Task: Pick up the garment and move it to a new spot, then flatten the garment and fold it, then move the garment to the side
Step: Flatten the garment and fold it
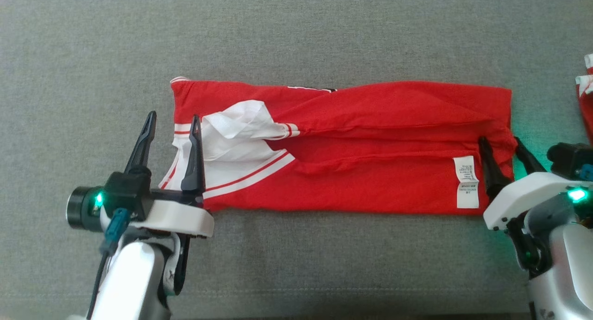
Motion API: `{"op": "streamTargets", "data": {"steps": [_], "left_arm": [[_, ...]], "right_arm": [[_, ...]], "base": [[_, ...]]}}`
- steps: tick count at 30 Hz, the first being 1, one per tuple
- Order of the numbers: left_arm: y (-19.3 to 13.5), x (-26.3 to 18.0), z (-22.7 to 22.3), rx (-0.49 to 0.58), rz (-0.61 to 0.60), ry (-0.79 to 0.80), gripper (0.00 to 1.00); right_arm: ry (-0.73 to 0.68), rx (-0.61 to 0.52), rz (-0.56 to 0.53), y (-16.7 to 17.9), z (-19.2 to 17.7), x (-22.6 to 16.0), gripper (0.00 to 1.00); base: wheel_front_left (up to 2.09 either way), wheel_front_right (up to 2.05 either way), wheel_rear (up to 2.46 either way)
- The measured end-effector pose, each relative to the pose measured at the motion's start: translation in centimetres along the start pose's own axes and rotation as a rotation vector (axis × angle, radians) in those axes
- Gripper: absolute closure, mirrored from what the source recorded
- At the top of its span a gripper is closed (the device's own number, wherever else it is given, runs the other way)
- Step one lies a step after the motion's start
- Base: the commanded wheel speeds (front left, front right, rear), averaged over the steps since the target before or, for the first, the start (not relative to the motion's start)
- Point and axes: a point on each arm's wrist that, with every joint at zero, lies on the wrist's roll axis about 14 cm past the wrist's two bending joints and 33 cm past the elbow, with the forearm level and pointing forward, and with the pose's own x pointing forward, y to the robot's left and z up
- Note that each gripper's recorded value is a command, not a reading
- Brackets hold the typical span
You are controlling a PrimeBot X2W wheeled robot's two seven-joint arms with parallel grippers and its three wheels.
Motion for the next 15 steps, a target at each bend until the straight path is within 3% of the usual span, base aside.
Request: {"op": "streamTargets", "data": {"steps": [2,3,9,15], "left_arm": [[0.0,0.0,0.0,0.0,0.001,0.001,0.0],[0.0,0.0,0.0,0.0,0.002,0.0,0.0],[0.2,-0.1,0.2,0.001,0.006,-0.01,0.0],[0.2,-0.3,0.8,0.003,0.013,-0.025,0.0]], "right_arm": [[0.007,-0.003,0.006,0.2,-0.2,0.0,0.6],[0.015,-0.002,0.011,0.4,-0.3,0.1,0.97],[0.017,0.012,0.036,1.2,-0.4,0.0,1.0],[-0.038,0.023,-0.008,-0.6,0.9,-0.7,1.0]], "base": [[0.0,0.0,0.0],[0.0,0.0,0.0],[0.0,0.0,0.0],[0.0,0.0,0.0]]}}
